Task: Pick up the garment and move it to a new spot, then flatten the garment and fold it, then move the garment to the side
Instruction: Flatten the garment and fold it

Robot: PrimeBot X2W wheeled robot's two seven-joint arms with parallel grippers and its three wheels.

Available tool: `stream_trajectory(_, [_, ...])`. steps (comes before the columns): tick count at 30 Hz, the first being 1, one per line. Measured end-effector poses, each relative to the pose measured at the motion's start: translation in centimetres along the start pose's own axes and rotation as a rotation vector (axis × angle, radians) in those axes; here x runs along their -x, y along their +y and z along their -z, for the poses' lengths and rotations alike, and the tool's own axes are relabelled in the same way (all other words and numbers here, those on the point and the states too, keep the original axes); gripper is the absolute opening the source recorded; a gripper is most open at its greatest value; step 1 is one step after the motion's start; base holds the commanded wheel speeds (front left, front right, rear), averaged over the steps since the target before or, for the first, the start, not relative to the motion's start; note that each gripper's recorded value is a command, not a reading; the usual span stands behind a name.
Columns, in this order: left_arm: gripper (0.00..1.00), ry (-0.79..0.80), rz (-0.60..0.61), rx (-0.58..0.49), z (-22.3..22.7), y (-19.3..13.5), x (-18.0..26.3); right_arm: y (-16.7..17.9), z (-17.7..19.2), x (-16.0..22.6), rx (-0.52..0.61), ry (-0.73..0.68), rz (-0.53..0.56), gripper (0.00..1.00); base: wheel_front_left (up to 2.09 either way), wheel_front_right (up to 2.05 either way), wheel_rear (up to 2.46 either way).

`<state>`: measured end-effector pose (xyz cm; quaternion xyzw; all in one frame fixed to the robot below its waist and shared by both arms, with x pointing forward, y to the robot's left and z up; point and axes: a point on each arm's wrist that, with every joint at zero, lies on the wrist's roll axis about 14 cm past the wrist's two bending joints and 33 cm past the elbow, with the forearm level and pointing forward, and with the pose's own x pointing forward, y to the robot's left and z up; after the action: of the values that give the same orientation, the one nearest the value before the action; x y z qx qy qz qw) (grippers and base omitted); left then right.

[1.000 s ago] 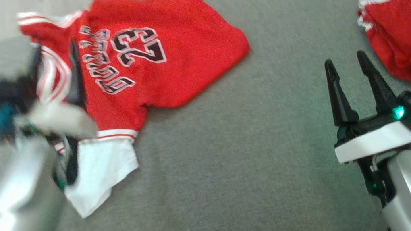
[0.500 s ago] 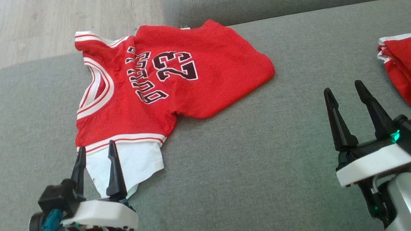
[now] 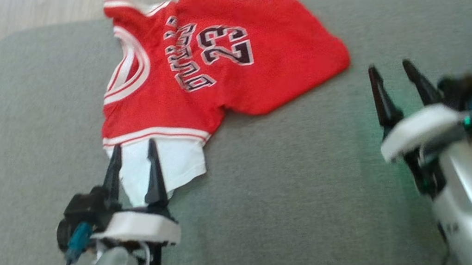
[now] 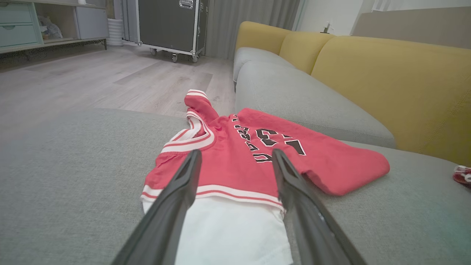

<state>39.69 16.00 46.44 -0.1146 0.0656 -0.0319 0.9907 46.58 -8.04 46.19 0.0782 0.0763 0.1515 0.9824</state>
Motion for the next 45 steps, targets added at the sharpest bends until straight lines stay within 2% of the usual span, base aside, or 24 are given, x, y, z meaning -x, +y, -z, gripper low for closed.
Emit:
stream_trajectory(6, [1.00, 0.005, -0.002, -0.009, 0.2, 0.3, -0.9, 0.1, 1.8, -5.8, -0.040, 0.195, -0.023, 1.00, 0.00, 0.00, 0.00])
stream_trajectory(11, [1.00, 0.043, -0.013, -0.024, 1.5, 1.0, -0.7, -1.0, 5.1, -7.6, -0.026, 0.356, -0.013, 1.00, 0.00, 0.00, 0.00])
stream_trajectory(19, [1.00, 0.042, -0.055, -0.020, 1.5, 2.4, -1.2, 0.3, 7.4, -9.8, -0.013, 0.453, -0.054, 1.00, 0.00, 0.00, 0.00])
stream_trajectory(20, [1.00, 0.047, -0.061, -0.018, 1.7, 2.5, -1.2, 0.1, 7.6, -9.9, -0.002, 0.463, -0.054, 0.94, 0.00, 0.00, 0.00])
stream_trajectory(21, [1.00, 0.052, -0.063, -0.018, 1.8, 2.6, -1.2, 0.0, 7.8, -10.0, 0.000, 0.471, -0.054, 0.25, 0.00, 0.00, 0.00])
stream_trajectory(22, [1.00, 0.052, -0.063, -0.018, 1.9, 2.6, -1.2, 0.0, 7.9, -10.1, 0.001, 0.474, -0.056, 0.00, 0.00, 0.00, 0.00])
stream_trajectory(27, [1.00, 0.046, -0.068, -0.019, 1.7, 2.8, -1.4, 0.6, 6.6, -10.3, 0.021, 0.403, -0.079, 0.00, 0.00, 0.00, 0.00])
stream_trajectory(34, [1.00, 0.016, -0.070, -0.012, 0.9, 2.7, -1.2, 0.2, 2.4, -9.7, 0.034, 0.223, -0.073, 0.00, 0.00, 0.00, 0.00])
stream_trajectory(40, [1.00, 0.010, -0.037, 0.002, 1.0, 1.4, -0.6, -3.8, -0.3, -7.5, 0.064, 0.138, 0.016, 0.00, 0.00, 0.00, 0.00])
stream_trajectory(45, [1.00, -0.003, -0.005, 0.003, 0.7, 0.2, -0.5, -7.6, -2.5, -5.8, 0.150, 0.101, 0.097, 0.00, 0.00, 0.00, 0.00])
